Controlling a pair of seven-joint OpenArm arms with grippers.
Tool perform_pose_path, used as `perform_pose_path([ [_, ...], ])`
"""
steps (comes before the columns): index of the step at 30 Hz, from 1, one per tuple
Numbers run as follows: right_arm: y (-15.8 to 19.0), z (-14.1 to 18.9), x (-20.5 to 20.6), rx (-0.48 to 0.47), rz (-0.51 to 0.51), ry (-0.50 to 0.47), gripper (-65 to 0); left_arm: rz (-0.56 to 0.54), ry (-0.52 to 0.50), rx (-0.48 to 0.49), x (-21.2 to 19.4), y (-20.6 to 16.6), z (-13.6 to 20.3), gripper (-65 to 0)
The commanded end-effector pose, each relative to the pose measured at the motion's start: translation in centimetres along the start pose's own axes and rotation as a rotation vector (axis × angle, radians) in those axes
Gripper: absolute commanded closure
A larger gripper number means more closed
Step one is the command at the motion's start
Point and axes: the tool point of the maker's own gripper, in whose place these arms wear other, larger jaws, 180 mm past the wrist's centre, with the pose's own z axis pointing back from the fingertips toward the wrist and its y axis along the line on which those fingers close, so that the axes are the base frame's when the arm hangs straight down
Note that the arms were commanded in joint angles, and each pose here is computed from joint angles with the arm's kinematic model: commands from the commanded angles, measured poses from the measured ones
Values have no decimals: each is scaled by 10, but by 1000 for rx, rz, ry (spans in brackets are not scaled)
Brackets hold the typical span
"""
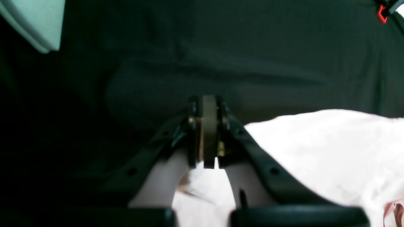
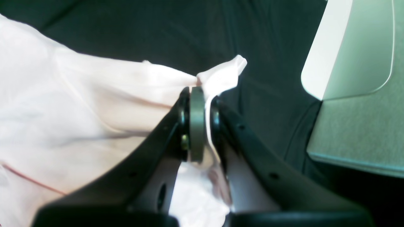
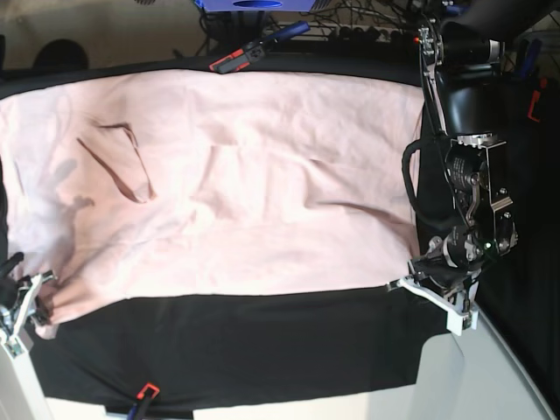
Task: Fold the T-shirt properly
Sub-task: 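Pull the shirt's ends apart with both grippers to unfold it flat, then lift the held edge and fold it toward the collar with both grippers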
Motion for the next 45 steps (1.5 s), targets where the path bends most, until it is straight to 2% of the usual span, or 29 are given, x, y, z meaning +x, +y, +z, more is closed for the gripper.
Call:
perform_pose_path([
  [1, -25, 8, 27, -51, -4, -69, 0, -20, -66, -29, 29, -11, -1, 0],
  [10, -32, 9, 34, -61, -6, -79, 0, -51, -107, -58, 61, -29, -6, 0],
  [17, -40, 13, 33, -76, -2, -74, 0, -132, -64, 29, 40, -16, -8, 0],
  [20, -41, 13, 31, -77, -1, -70, 0, -142, -70, 31, 39, -16, -5, 0],
  [34, -12, 17, -52, -27, -13, 86, 0, -191, -122, 21, 23, -24, 29, 0],
  [39, -4, 18, -67, -13, -13, 113, 0, -213, -138, 14, 14, -29, 45, 0],
  [45, 1, 20, -78, -4, -13, 133, 0, -224, -109, 14, -10, -28, 57, 0],
])
